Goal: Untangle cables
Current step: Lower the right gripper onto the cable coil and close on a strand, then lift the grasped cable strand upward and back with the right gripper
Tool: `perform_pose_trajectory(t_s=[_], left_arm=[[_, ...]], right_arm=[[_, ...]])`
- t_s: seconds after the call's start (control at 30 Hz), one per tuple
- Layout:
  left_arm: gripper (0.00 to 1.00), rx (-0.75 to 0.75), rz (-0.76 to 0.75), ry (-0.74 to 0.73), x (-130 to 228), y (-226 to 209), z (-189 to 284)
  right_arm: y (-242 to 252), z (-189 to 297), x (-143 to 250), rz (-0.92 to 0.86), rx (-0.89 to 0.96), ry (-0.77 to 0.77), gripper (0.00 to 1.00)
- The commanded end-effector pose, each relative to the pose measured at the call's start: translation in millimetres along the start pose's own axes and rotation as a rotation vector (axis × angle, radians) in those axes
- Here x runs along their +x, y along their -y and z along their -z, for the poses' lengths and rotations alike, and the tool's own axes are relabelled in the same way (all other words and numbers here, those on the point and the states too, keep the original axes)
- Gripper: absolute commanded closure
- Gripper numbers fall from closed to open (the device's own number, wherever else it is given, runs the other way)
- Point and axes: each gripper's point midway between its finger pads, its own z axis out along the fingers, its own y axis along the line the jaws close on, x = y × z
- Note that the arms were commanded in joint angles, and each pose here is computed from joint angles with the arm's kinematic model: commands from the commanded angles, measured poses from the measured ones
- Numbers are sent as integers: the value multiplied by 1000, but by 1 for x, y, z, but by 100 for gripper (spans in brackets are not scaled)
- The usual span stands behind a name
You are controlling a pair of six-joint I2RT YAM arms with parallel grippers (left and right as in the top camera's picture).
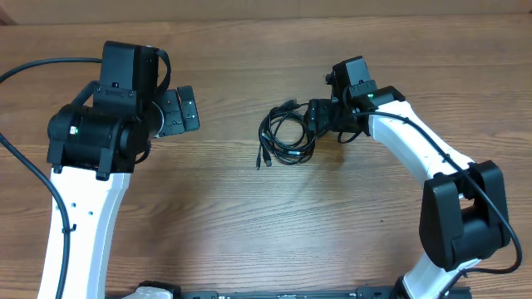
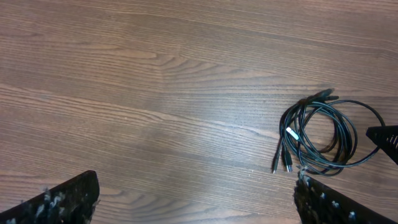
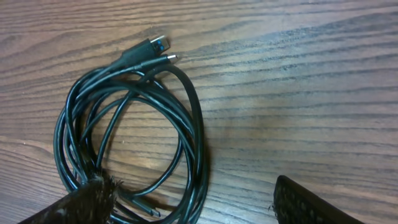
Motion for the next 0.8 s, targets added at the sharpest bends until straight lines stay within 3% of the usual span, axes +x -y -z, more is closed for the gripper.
perform_pose_trajectory(t_s=[0.0, 0.23, 0.3, 0.37, 0.4, 0.63, 0.77], left_arm=[[0, -4, 4, 50, -8, -3, 14], [0, -5, 3, 48, -7, -3, 14], [0, -5, 3, 49, -8, -3, 14], [0, -5, 3, 49, -8, -3, 14], [0, -5, 3, 49, -8, -4, 14], [0, -5, 3, 49, -8, -4, 14], [0, -3, 4, 53, -9, -3, 14]], right_arm=[[2, -9, 4, -2, 13, -14, 20], [8, -28, 11, -28, 26, -50, 22], [9, -34, 13, -33, 29, -60, 37], [10, -37, 14, -33, 30, -63, 83], [10, -37, 14, -33, 30, -62, 96], [7, -24, 11, -25, 31, -66, 96], [-9, 36, -21, -14, 30, 16, 96]])
